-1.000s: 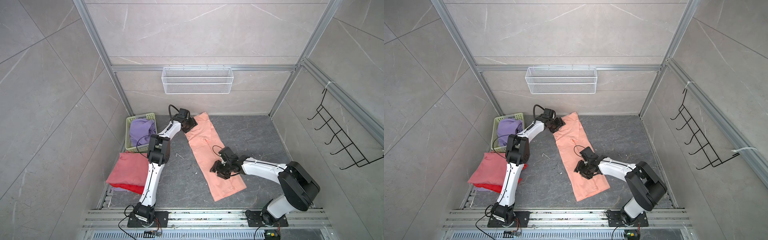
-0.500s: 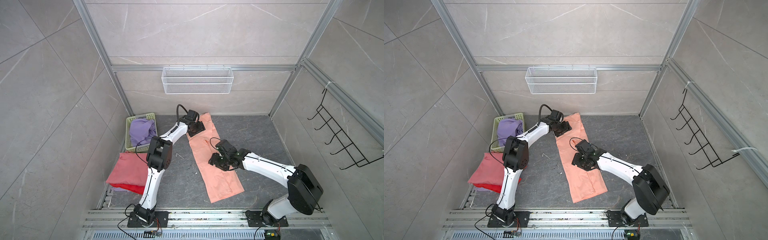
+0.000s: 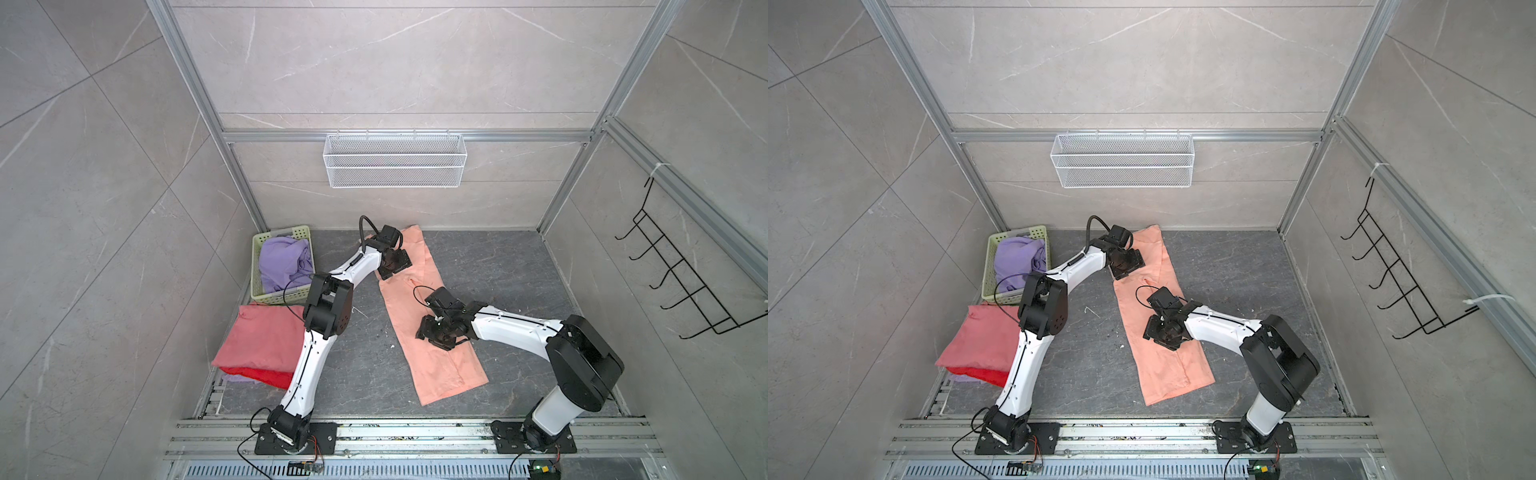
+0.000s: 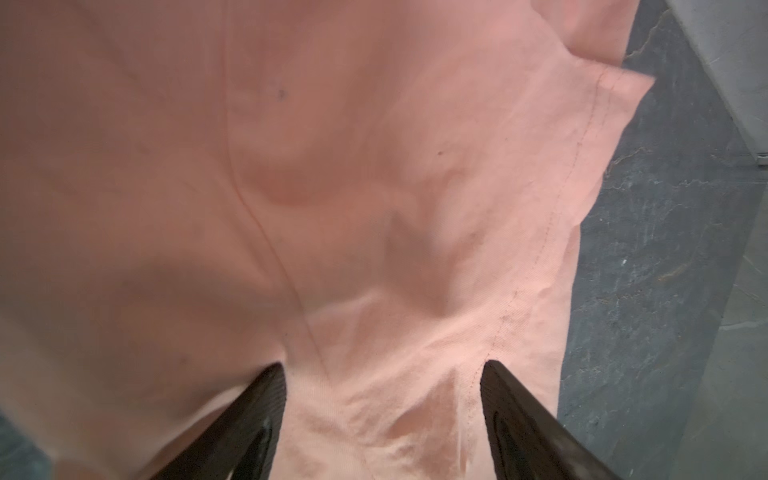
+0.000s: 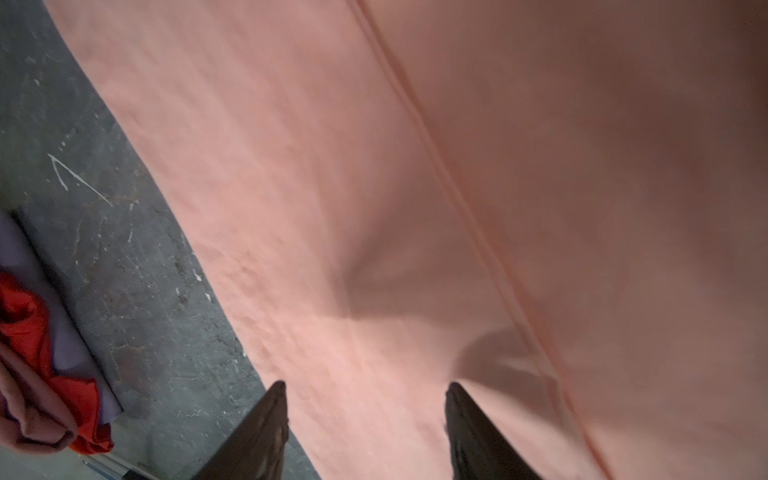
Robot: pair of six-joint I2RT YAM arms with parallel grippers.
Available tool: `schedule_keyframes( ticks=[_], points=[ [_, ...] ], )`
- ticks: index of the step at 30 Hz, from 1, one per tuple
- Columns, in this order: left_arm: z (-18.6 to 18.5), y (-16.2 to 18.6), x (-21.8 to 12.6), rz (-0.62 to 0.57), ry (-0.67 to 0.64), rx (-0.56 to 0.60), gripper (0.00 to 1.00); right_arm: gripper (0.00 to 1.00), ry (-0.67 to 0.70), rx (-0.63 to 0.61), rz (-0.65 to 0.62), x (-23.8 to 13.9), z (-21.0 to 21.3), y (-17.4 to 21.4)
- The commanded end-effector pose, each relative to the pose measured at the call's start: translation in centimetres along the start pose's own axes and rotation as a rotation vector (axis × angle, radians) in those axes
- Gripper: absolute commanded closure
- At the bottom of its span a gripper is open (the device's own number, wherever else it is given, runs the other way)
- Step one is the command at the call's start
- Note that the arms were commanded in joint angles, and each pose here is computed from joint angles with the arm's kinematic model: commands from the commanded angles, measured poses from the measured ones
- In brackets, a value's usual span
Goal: Fold and stack the t-shirts
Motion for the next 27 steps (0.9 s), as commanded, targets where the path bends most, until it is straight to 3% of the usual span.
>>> schedule_keyframes(
  ticks=[1, 9, 16, 18, 21, 24, 27],
  points=[
    [-1.4, 0.9, 2.6, 0.060, 0.060, 0.047, 0.23, 0.39, -0.007, 0.007, 0.051, 1.5, -0.6, 0.9],
    [-4.3, 1.6, 4.6, 0.095, 0.171, 0.105, 0.23, 0.39, 0.014, -0.003, 0.074, 3.2, -1.3, 1.4],
    [-1.4, 0.0, 3.2, 0.036, 0.036, 0.062, 0.23, 0.39, 0.067, -0.025, 0.072, 2.2, -2.3, 1.5],
    [-2.3, -0.4, 2.1, 0.026, 0.041, 0.118, 0.22, 0.39, 0.051, -0.046, 0.062, 1.8, -1.9, 1.4],
    [-5.6, -0.7, -0.9, 0.020, 0.176, 0.195, 0.22, 0.38, -0.017, -0.094, 0.001, -0.1, -0.3, 0.4],
    [-8.6, -0.6, -5.6, 0.000, 0.308, 0.262, 0.22, 0.38, -0.079, -0.161, -0.089, -3.4, 1.5, -0.8],
    [-10.0, 0.4, -10.5, -0.007, 0.397, 0.283, 0.21, 0.38, -0.058, -0.186, -0.182, -7.2, 1.8, -1.5]
  ],
)
Point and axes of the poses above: each gripper's point midway between its finger pads, its own x axis out along the fingers, its own z axis along the line the jaws close on, y = z × x, the point moved 5 cm from there along -x, back along the fingers, and after that the axes turned 11 degrees about -x, right-handed, at the moved point
